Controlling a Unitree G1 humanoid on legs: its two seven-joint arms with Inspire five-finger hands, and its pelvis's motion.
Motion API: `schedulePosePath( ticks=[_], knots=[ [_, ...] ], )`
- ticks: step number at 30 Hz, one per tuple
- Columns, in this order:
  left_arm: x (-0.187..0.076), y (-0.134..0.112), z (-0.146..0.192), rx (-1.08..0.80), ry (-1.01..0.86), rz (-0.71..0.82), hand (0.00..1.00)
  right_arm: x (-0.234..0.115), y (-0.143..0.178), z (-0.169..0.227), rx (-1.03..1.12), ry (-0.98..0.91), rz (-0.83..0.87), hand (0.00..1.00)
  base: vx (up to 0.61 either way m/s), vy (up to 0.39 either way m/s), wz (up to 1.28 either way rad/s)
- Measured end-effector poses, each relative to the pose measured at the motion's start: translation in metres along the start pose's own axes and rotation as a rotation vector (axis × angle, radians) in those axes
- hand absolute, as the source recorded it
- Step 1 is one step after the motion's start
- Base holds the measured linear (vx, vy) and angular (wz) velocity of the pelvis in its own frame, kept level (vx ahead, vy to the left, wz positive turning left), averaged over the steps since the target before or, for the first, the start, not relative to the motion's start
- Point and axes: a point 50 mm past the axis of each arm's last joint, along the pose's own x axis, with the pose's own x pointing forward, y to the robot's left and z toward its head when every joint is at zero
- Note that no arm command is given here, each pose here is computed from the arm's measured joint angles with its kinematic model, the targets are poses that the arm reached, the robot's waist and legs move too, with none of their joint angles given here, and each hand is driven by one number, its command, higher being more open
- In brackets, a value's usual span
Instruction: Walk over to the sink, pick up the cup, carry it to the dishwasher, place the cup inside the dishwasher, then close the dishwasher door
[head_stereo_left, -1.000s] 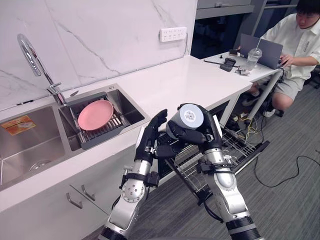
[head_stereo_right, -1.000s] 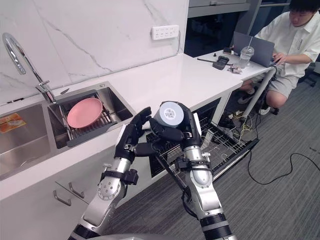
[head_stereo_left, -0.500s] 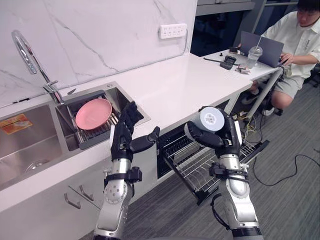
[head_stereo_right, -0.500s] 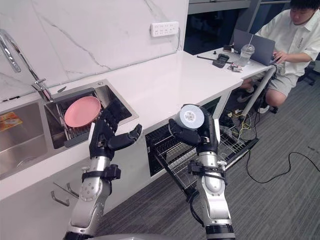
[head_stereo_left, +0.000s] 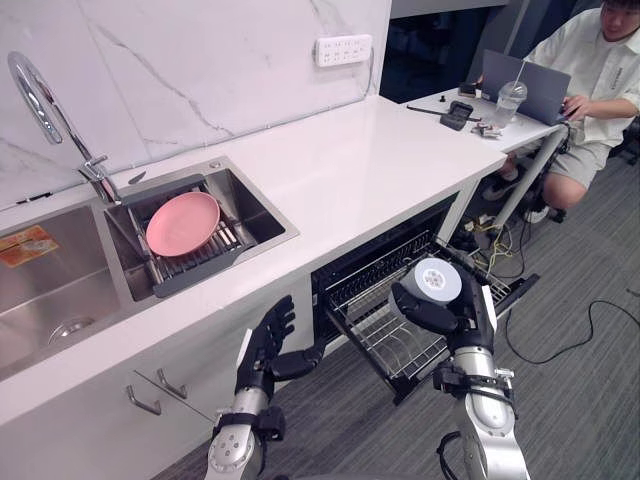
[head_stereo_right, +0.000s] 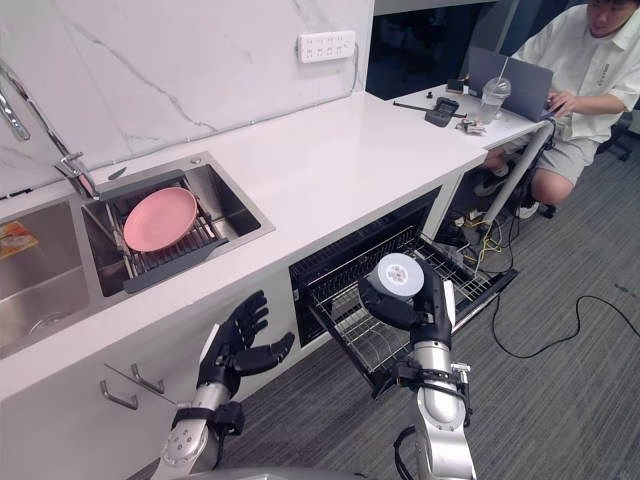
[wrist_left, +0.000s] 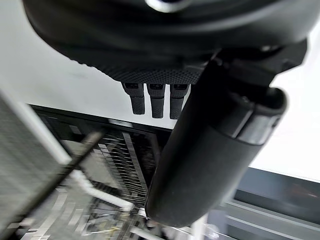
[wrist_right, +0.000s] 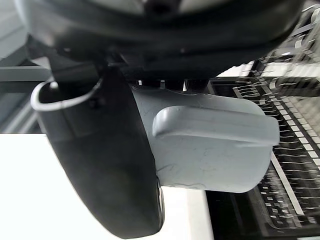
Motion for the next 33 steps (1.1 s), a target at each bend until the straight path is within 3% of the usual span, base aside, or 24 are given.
schedulePosePath(
  ticks=[11, 22, 33],
  knots=[
    [-0.028, 0.044, -0.077, 0.162, 0.377, 0.113, 0.9, -0.008, -0.006, -0.04, -0.052, 0.182, -0.013, 0.3, 0.0, 0.0, 0.04],
    [-0.031, 0.056, -0.092, 0.215, 0.466, 0.146, 0.9, 0.007, -0.017, -0.045, -0.153, 0.201, -0.063, 0.3, 0.0, -0.004, 0.03],
    [0.001, 0.061, -0.077, 0.262, 0.401, 0.151, 0.9, 0.067, -0.017, -0.018, -0.245, 0.109, -0.088, 0.3, -0.04, 0.0, 0.05]
  ],
)
